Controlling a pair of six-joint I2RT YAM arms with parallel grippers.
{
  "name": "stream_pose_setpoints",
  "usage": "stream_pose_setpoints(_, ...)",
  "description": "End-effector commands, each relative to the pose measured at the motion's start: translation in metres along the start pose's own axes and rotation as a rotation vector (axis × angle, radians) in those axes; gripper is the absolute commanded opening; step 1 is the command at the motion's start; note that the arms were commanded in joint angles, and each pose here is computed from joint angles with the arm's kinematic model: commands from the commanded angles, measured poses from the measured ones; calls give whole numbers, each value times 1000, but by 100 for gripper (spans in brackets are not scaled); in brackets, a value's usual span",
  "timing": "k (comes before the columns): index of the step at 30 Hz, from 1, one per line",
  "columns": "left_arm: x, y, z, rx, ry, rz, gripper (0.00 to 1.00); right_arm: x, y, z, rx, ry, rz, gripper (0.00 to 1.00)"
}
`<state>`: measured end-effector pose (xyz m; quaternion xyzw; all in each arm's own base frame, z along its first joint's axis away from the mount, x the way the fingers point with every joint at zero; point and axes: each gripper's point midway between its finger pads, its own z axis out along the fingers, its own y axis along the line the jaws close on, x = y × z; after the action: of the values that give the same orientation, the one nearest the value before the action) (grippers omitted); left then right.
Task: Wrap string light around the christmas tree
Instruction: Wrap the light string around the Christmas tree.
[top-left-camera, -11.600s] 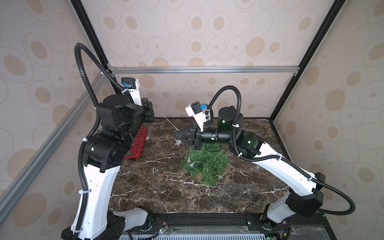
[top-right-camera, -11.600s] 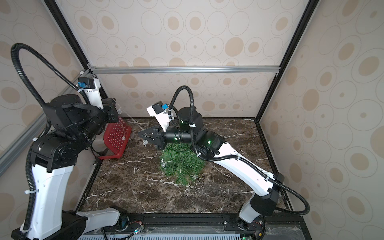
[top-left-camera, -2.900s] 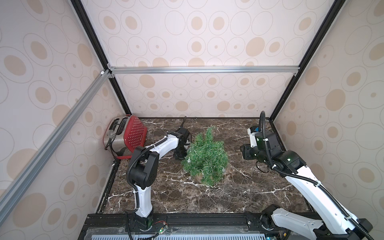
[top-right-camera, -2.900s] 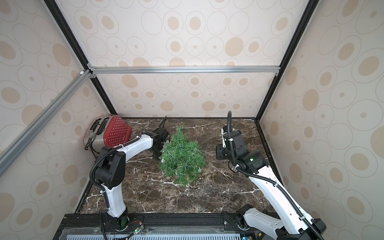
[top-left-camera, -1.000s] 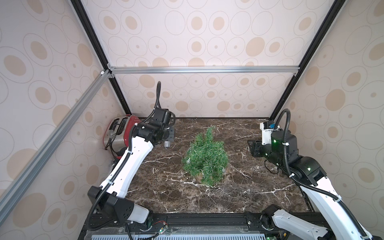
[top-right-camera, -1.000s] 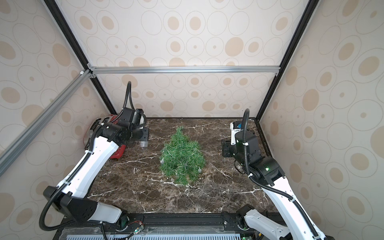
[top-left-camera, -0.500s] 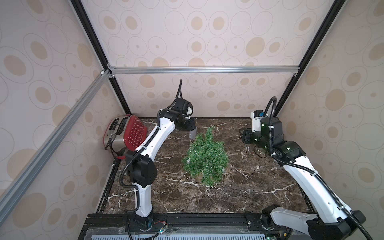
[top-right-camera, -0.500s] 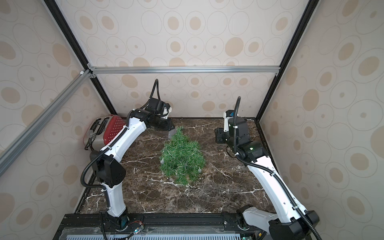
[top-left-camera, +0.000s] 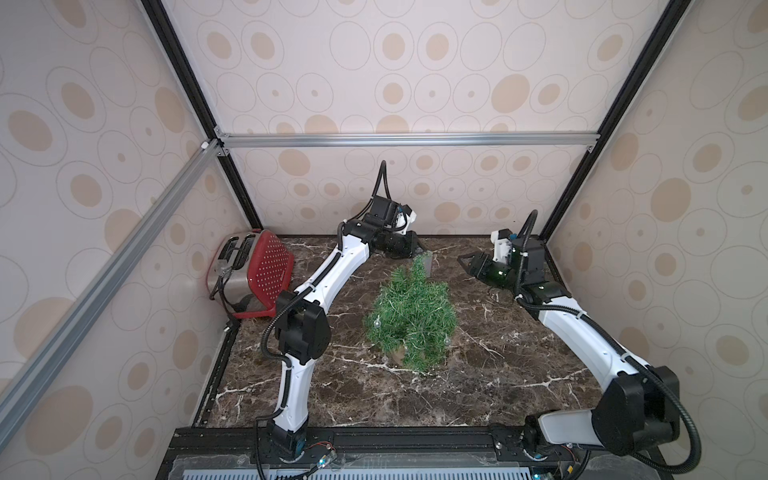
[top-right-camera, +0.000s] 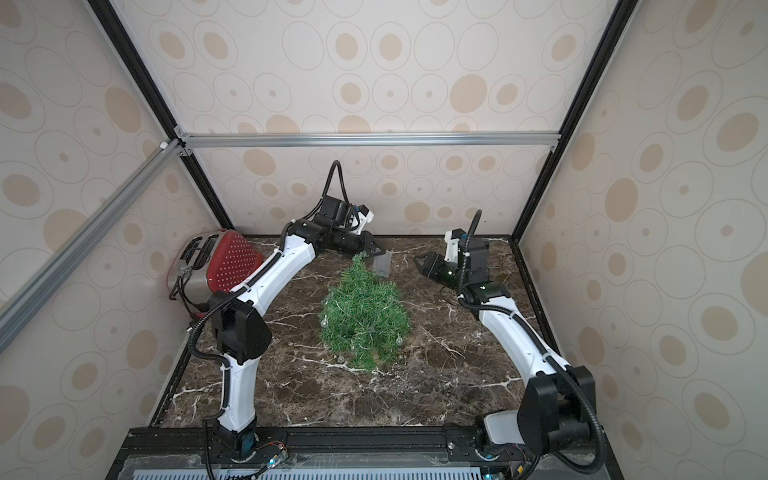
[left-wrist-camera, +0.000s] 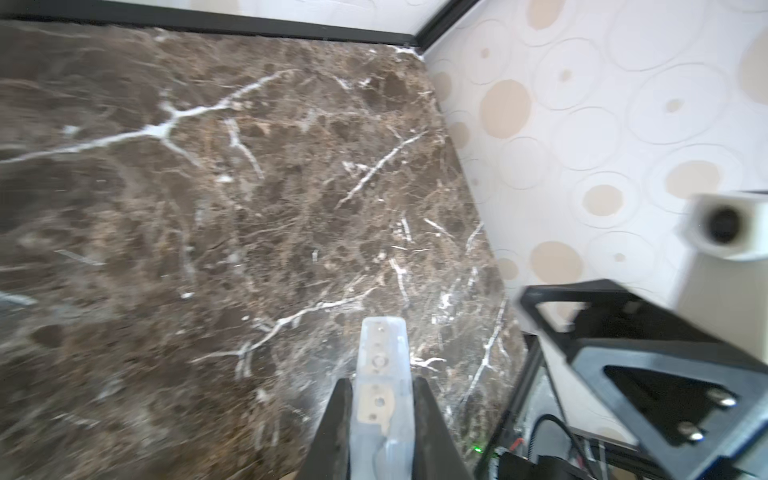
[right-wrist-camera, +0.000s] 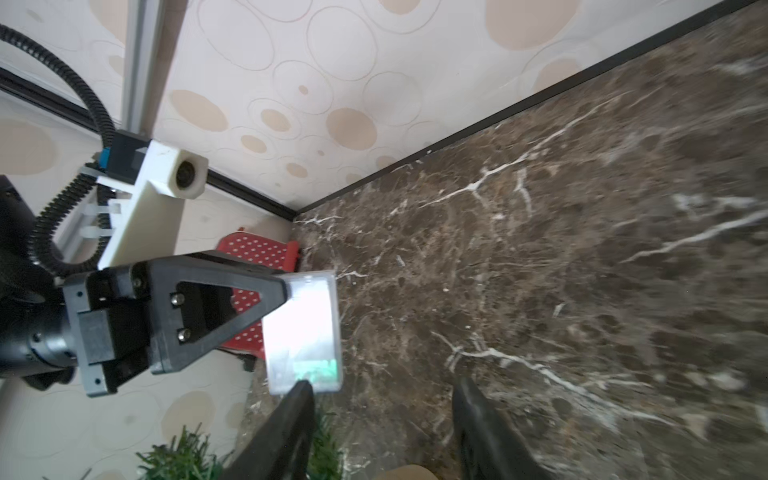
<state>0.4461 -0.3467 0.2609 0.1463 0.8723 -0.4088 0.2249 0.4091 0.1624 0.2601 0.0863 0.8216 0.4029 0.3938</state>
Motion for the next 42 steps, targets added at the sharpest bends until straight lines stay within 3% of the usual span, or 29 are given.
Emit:
stream_pose_setpoints(1,-9,-28,4,125,-23,-5,3,-9,36,11,-225,6,102,59)
stream_pose_setpoints(8,-12,-48,9,230,-37,-41,3,-11,43,23,-335,2,184,63)
stream_pose_setpoints(20,-29,-82,-10,389,-104,-70,3,14,31,22,-354,52,196,55)
stream_pose_setpoints(28,-27,-94,-15,465,-105,-81,4,9,55,1,-477,18,200,49)
stream_pose_setpoints(35,-35,-115,-26,614,-126,-109,4,-2,69,-8,-582,-16,296,46)
stream_pose_setpoints(42,-39,-126,-38,651,-141,-96,7,-14,83,-21,-659,-50,356,40)
